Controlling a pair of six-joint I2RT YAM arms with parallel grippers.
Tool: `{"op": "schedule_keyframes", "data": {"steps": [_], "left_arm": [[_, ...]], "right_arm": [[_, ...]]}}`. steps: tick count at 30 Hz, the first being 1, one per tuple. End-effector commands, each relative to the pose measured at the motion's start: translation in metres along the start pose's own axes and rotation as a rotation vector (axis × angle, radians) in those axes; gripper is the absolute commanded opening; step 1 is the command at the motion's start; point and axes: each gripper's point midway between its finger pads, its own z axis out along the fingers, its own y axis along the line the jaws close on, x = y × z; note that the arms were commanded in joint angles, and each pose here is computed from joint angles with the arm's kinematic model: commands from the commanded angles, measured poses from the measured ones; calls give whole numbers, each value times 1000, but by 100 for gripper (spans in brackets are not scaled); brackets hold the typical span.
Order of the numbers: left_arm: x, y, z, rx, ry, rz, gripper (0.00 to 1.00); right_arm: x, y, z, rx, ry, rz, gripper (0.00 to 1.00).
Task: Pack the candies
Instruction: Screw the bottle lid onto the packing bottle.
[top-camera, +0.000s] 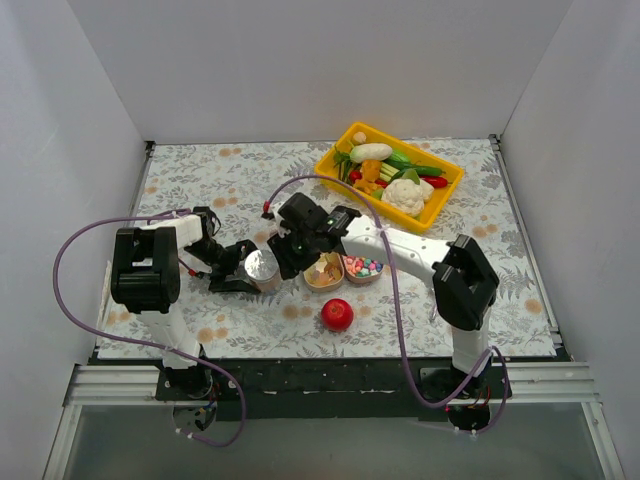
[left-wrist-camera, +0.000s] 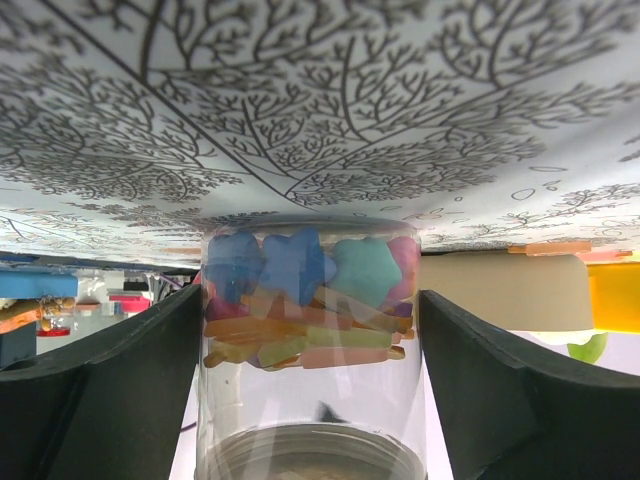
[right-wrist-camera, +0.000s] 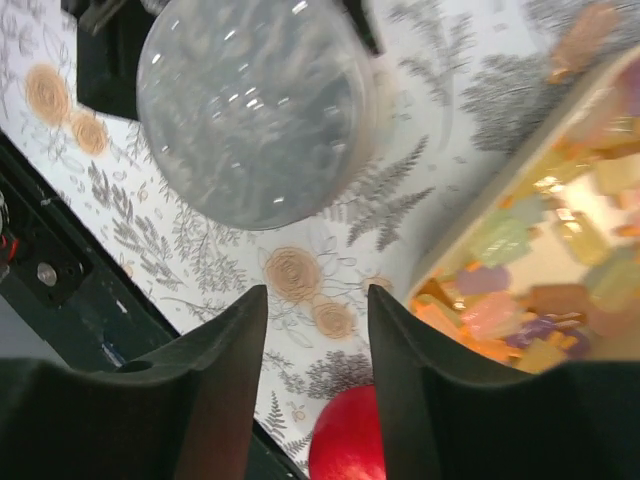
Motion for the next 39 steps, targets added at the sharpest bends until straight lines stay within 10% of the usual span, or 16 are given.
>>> {"op": "schedule_keyframes", "data": {"steps": [1, 22, 39], "left_arm": [[4, 47, 53, -162, 177, -97, 73], [2, 47, 55, -167, 178, -92, 73], [1, 41, 56, -159, 182, -96, 73]], "right_arm": [[-68, -24, -49, 19, -206, 49, 54], [-72, 4, 18, -236, -82, -8, 44], [-22, 24, 19, -242, 13, -11, 3]]}}
